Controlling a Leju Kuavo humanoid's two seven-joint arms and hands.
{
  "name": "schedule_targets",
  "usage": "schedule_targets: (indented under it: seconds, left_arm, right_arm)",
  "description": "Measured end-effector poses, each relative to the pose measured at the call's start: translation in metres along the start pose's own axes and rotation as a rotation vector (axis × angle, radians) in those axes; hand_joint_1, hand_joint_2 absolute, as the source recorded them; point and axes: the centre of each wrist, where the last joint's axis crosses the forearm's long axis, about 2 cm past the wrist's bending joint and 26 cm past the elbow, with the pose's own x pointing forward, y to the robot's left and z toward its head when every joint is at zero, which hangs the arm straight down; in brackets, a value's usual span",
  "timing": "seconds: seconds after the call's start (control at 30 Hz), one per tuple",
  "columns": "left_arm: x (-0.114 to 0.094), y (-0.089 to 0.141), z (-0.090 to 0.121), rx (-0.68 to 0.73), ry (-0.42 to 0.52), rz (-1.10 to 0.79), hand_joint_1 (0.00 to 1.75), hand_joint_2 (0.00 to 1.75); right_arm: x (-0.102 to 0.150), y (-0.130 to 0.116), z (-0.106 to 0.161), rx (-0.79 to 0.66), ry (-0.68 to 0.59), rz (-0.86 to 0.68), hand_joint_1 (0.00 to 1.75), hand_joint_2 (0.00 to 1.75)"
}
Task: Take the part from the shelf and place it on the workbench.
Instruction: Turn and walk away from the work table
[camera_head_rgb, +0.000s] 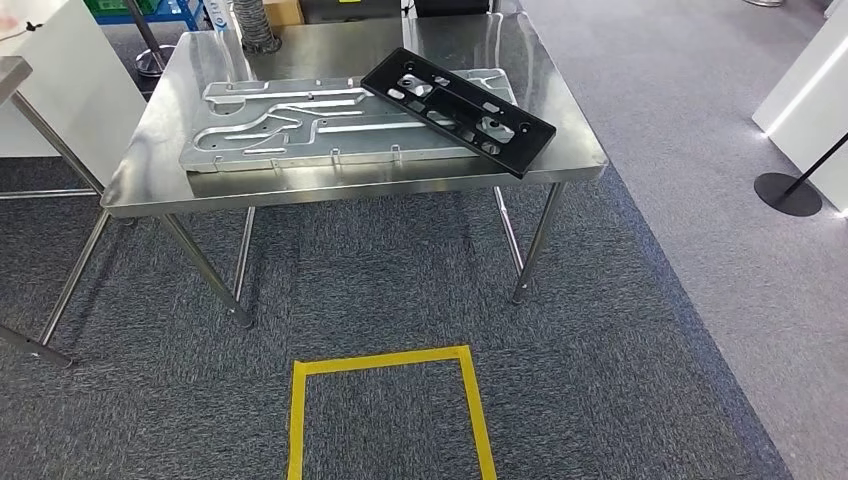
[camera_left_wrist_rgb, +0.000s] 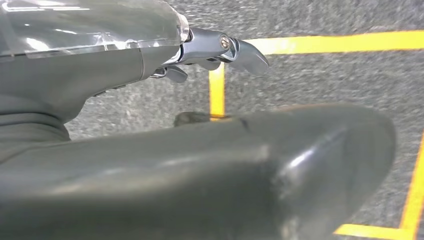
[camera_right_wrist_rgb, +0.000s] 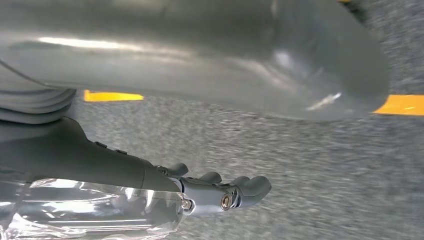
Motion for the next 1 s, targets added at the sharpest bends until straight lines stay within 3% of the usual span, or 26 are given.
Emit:
schedule_targets:
  seconds: [1.0]
  left_arm:
    - [0.006,0.011,-0.003,-0.003,-0.014,-0.065,0.00,0.00]
  right_arm:
    - [0.004,0.010,0.001,0.033,-0.045,-0.006,0.00,0.00]
